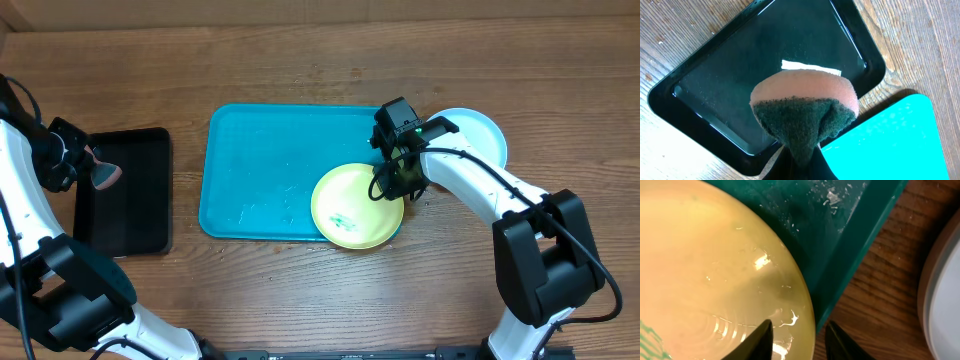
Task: Clean dirty plates on tray and stack at the side
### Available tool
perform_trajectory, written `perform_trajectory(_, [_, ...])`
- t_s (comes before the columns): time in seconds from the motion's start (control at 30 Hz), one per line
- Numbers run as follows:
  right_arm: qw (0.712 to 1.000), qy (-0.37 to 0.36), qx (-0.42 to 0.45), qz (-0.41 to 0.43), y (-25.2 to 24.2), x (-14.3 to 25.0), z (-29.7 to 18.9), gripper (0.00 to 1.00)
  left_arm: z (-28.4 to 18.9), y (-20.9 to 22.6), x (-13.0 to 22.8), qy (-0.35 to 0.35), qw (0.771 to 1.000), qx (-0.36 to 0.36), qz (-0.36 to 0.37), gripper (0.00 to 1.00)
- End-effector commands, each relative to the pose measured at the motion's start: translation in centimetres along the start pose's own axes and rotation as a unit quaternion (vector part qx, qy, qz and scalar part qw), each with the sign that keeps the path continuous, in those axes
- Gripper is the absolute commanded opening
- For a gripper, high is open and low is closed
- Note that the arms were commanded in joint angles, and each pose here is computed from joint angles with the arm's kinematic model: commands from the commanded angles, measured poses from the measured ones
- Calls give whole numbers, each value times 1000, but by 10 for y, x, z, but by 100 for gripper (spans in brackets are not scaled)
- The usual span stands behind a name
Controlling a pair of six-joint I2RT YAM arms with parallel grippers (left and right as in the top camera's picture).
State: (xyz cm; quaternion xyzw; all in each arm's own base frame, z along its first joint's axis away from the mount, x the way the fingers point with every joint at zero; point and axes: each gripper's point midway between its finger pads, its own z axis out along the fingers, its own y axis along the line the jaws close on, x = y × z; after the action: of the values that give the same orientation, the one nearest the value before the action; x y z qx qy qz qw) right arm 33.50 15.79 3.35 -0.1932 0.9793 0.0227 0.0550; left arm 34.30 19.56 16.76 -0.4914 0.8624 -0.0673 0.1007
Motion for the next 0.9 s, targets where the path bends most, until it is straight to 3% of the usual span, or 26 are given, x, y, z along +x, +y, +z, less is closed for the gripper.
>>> perform_trajectory(0.0, [1000,-12,-22,-6,8,-3,-7,34,1,-6,1,2,1000,7,14,4])
perform_trajectory(0.17, [998,-7,-66,-12,28,0,-6,33,1,-6,1,2,1000,7,14,4])
perform_trajectory(0.67, [996,-58,-55,-50,52,-17,3,33,1,-8,2,6,1000,15,18,4])
perform_trajectory(0.77, [995,-70,-43,-50,48,-23,3,24,1,-8,2,6,1000,15,18,4])
perform_trajectory(0.87, [994,-87,-47,-40,50,-30,2,7,1,-8,2,6,1000,15,18,4])
